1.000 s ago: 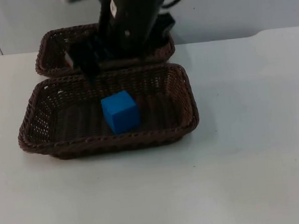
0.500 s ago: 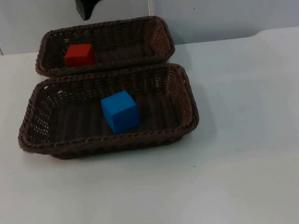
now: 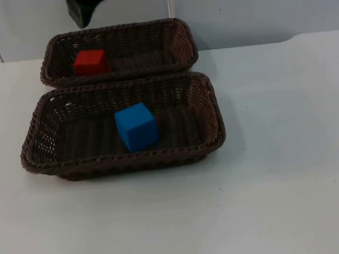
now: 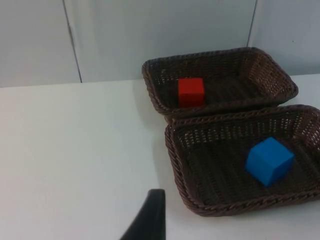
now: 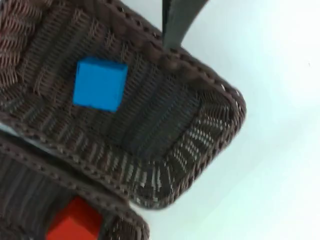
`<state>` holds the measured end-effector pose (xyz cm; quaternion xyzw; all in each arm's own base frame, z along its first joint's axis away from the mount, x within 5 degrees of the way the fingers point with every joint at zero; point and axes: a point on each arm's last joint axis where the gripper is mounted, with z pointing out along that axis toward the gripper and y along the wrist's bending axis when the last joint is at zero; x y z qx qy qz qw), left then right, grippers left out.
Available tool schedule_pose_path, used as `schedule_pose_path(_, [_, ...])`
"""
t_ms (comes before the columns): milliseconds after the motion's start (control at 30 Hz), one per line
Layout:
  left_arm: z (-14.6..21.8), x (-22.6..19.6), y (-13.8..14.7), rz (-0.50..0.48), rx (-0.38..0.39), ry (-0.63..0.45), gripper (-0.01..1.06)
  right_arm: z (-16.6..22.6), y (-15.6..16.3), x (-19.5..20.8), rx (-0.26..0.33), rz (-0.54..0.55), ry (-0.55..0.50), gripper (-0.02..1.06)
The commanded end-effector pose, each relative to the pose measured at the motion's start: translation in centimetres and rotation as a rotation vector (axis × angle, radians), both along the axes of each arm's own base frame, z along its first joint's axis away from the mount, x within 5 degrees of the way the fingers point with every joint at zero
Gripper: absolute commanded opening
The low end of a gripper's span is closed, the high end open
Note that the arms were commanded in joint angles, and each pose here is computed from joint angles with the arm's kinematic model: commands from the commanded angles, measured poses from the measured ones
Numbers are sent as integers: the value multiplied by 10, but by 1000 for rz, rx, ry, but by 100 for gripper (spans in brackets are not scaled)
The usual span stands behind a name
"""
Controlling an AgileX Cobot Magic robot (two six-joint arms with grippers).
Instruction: Pick up one cube with the left hand and place it into the upper basket. Pick up one cube with the right hand and place it into the lower basket.
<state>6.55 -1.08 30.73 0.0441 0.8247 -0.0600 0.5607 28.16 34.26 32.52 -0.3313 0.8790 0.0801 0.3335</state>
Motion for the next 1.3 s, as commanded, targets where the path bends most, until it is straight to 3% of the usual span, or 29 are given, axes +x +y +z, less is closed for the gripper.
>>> schedule_pose_path(0, [-1,-1,0,-2,1,-6,89,5,-6,-6,10,13,-27,90])
schedule_pose_path(133, [-1,-1,0,-2,1,-6,89,5,-22,-20,46,20,-36,90])
schedule_pose_path(367, [-1,-1,0,-2,-1,-4,89,4,-49,-42,53,30,-34,90])
schedule_pose_path(667, [0,-7,1,-5,-6,-29,89,13,-89,-74,132,41,-71,90])
schedule_pose_path(800, [2,-23,3,-4,-8,-76,89,18,-115,-94,203,47,-104,90])
schedule_pose_path(1267, [-13,-67,10,-2,3,-77,89,26,-172,-137,267,46,-152,90])
